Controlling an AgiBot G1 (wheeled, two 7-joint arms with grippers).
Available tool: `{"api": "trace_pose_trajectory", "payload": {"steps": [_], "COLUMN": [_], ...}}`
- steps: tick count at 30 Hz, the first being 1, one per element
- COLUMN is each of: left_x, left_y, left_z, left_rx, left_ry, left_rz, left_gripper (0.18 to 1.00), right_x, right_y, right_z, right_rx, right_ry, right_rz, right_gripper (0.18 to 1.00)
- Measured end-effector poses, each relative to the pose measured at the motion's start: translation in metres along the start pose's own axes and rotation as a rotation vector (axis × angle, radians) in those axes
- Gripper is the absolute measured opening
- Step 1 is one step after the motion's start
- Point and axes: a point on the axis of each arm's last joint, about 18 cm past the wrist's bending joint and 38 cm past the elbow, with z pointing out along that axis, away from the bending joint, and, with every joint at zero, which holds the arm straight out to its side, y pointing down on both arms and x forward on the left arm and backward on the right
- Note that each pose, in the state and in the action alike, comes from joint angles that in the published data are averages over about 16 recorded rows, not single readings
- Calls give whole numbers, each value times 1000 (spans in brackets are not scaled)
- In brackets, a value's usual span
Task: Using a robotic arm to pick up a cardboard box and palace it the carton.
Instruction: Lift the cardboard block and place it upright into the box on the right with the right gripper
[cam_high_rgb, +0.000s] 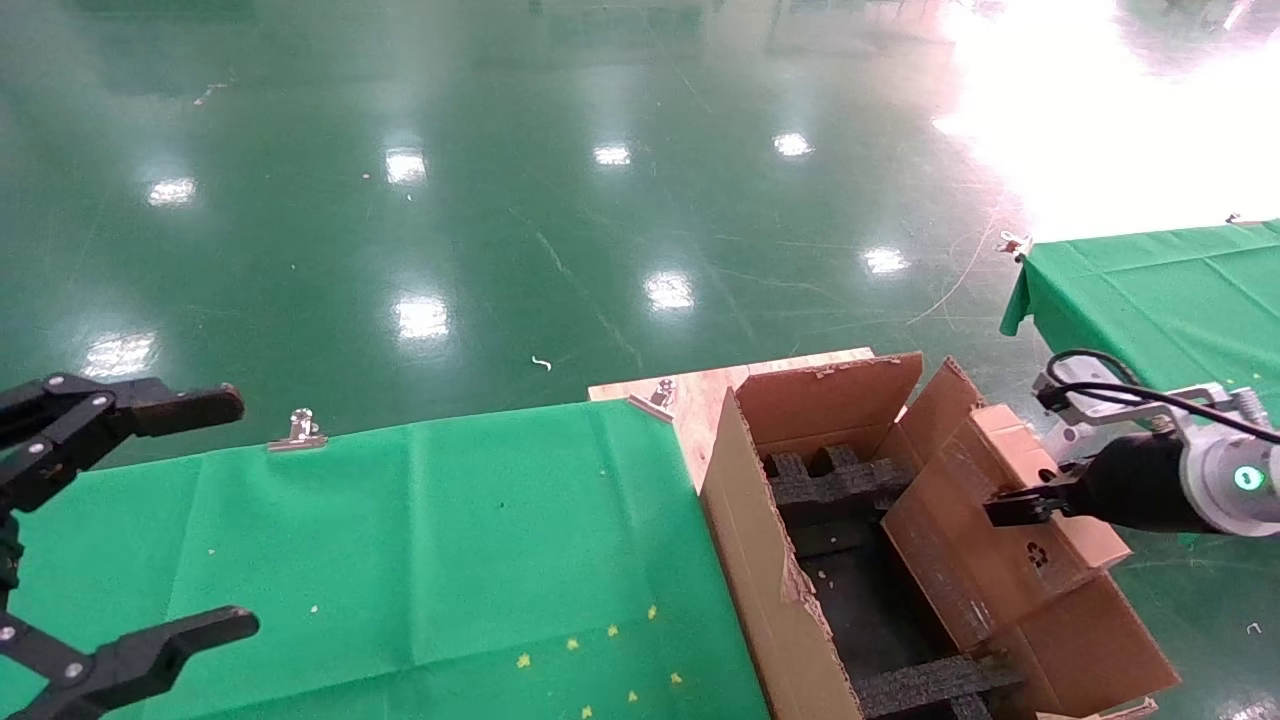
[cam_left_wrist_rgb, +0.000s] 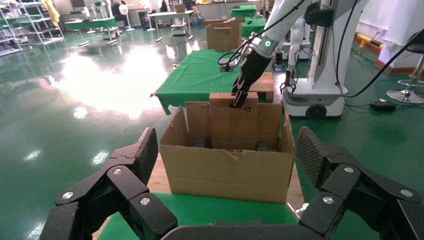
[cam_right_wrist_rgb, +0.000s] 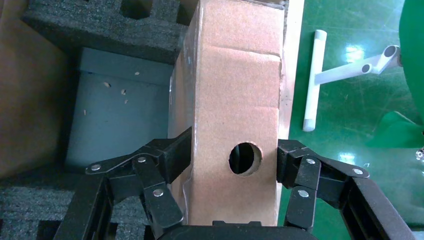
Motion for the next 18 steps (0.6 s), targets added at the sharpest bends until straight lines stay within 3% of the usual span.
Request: {"api": "trace_pose_trajectory", "payload": {"steps": [18], "left_x": [0], "left_y": [0], "left_z": [0], "left_rx": [0], "left_ry": [0], "left_rz": [0], "left_gripper": [1001], "right_x": [-18], "right_y": [-2], "right_z": [24], "right_rx": [-43], "right_ry": [32], "right_rz": [-17], "right_gripper": [342]}}
